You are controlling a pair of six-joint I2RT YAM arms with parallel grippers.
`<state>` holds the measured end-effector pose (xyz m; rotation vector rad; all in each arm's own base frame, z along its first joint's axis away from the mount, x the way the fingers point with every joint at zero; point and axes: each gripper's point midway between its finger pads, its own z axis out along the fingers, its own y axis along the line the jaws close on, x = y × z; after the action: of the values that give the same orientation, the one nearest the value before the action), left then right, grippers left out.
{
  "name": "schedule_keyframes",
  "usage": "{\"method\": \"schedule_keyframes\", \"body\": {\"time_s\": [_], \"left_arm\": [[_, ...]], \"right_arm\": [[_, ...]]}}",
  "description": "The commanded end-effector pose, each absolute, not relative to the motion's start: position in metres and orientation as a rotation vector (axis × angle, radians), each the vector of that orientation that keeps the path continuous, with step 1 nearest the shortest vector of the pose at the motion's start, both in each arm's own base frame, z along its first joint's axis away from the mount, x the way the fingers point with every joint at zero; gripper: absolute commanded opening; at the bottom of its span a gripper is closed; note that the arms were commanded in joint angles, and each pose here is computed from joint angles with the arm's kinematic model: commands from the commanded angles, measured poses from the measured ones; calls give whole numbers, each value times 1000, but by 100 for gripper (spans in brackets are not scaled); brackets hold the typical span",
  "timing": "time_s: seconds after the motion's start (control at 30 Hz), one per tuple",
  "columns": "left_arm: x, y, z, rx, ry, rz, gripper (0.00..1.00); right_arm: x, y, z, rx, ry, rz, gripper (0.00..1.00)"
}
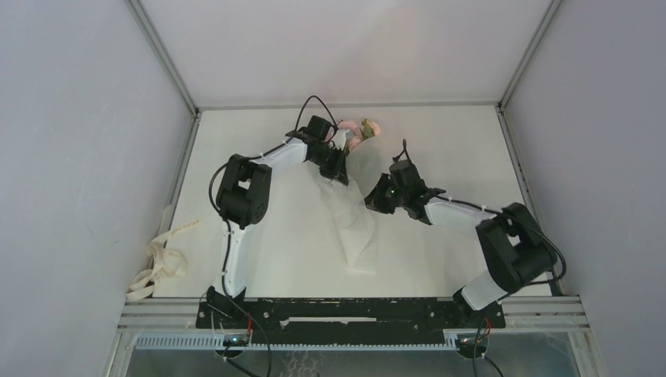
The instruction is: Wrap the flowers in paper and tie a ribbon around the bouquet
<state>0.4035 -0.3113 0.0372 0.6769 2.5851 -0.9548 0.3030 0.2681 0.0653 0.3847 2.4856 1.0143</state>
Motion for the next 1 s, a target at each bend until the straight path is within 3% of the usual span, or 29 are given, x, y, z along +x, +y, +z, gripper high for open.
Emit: {"method": "schedule_keyframes", "body": {"time_s": [0.0,0.17,0.23,0.3,0.47,0.57,0.73,0.97], "left_arm": [[417,-313,45,733,2529,-878,0],[413,-314,52,744,2518,-876,0],[411,-316,63,763,2492,-874,0],[406,-320,78,791,2454,-868,0],[392,-330,127,852,2337,-877,0],[386,-340,147,881,2286,-912,0],[381,-354,135,905,2308,-953,0],[391,-351,69,888,2446,-875,0]], "right_arm": [[288,219,74,374,2511,694,17],[288,189,66,295,2525,627,41],[293,196,56,232,2567,721,44],[302,211,45,165,2590,827,42],[314,232,22,144,2594,952,22],[313,247,18,117,2584,1031,15],[310,256,12,119,2595,1055,11],[311,251,32,112,2552,1015,14]]}}
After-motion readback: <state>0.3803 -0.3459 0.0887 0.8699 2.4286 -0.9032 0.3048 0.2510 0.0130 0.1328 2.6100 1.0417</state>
